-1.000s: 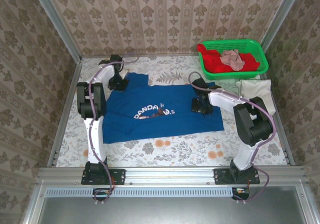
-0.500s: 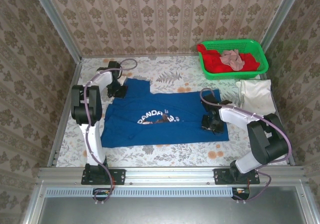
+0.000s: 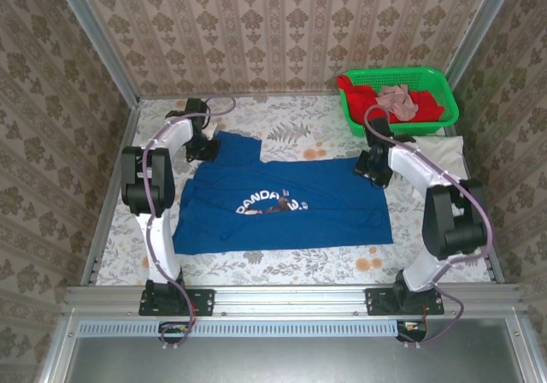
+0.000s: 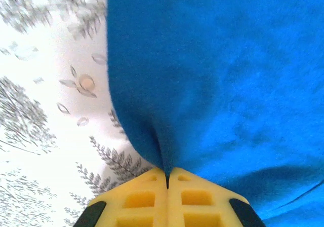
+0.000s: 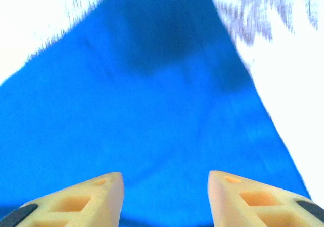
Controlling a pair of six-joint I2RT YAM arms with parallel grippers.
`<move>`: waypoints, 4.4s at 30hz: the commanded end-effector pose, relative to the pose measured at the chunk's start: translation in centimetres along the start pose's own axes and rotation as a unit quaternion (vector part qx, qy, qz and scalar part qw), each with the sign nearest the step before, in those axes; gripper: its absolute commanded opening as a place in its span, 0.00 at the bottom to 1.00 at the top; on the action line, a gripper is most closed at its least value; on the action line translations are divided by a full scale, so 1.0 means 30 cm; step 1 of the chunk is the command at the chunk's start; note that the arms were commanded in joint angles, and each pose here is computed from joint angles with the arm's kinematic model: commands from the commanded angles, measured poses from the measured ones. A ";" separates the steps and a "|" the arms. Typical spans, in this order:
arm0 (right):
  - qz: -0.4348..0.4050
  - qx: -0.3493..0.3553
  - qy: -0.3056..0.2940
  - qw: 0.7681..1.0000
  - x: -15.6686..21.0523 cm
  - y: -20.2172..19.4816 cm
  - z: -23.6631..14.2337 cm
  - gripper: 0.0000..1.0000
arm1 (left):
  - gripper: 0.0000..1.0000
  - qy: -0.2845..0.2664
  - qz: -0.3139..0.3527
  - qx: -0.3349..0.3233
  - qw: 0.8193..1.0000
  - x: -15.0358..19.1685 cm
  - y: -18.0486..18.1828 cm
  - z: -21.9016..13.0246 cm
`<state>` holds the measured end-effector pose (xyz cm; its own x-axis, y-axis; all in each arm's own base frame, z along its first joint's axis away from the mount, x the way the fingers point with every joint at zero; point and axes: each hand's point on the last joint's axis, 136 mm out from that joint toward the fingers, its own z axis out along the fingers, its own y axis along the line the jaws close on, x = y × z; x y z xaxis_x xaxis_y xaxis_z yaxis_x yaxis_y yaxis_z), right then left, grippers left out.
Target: Fold and stack the t-shirts
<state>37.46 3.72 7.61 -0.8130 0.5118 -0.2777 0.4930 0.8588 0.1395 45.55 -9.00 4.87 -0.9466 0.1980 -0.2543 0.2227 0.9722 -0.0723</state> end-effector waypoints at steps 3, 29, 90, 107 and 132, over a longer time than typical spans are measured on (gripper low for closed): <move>-0.018 0.042 -0.061 0.997 -0.176 0.020 0.071 0.41 | 0.00 0.015 -0.004 0.008 1.000 0.021 -0.020 0.016; 0.048 0.041 -0.066 0.996 -0.327 0.009 0.271 0.38 | 0.00 0.020 -0.021 0.007 1.000 0.056 -0.024 0.040; 0.036 0.048 -0.047 0.997 0.039 -0.120 0.010 0.50 | 0.00 -0.012 -0.017 0.005 1.000 0.034 -0.031 -0.034; 0.065 0.074 -0.043 0.994 -0.195 -0.058 0.181 0.37 | 0.00 -0.004 -0.011 0.009 1.000 0.040 -0.047 -0.021; 0.067 0.109 0.012 0.992 -0.107 -0.121 0.261 0.22 | 0.00 -0.012 -0.010 0.017 1.000 0.001 -0.053 -0.017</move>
<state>41.89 -1.16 1.93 -0.7248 0.6192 -0.3021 0.6485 0.7612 0.0045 44.60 -10.07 5.27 -0.9447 0.1715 -0.2794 0.2060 0.9735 -0.0989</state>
